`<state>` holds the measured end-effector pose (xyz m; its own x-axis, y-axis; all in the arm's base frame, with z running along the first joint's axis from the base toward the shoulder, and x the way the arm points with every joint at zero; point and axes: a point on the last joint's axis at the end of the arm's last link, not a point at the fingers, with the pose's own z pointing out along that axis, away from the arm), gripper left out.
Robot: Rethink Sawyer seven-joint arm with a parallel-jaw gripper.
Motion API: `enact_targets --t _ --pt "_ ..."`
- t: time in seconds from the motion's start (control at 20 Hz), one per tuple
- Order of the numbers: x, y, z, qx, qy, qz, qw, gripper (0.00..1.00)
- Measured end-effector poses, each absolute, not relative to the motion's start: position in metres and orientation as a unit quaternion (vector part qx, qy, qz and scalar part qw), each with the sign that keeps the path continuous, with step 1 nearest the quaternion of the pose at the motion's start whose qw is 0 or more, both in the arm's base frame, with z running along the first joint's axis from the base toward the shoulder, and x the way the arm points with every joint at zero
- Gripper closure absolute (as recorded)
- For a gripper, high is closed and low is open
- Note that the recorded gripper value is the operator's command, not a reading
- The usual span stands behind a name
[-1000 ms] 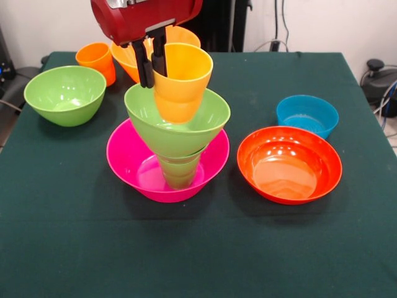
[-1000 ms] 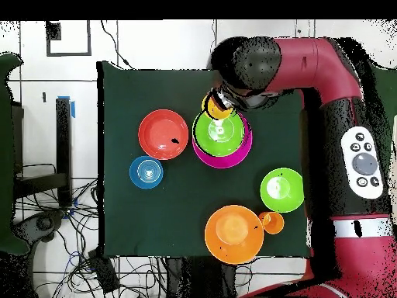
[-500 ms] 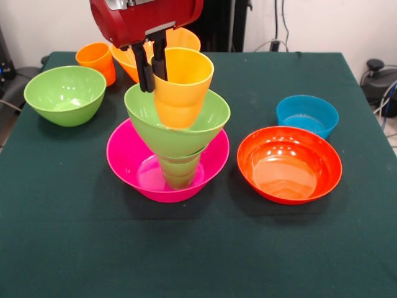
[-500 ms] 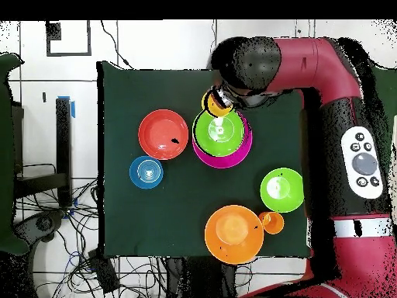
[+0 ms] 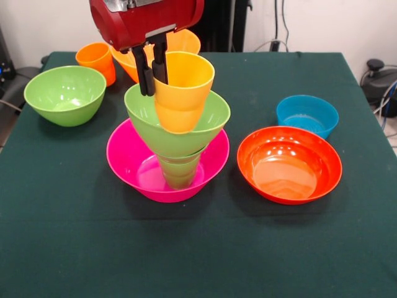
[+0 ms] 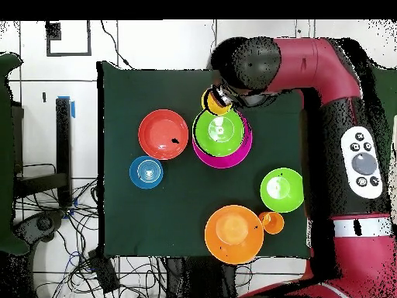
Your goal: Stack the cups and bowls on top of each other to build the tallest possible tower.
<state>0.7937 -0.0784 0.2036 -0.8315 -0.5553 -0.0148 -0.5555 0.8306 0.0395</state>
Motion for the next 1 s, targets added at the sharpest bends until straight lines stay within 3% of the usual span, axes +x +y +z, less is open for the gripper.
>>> enact_targets --t 1.0 --pt "0.7964 -0.0778 0.2019 -0.290 0.957 0.019 0.011 1.00"
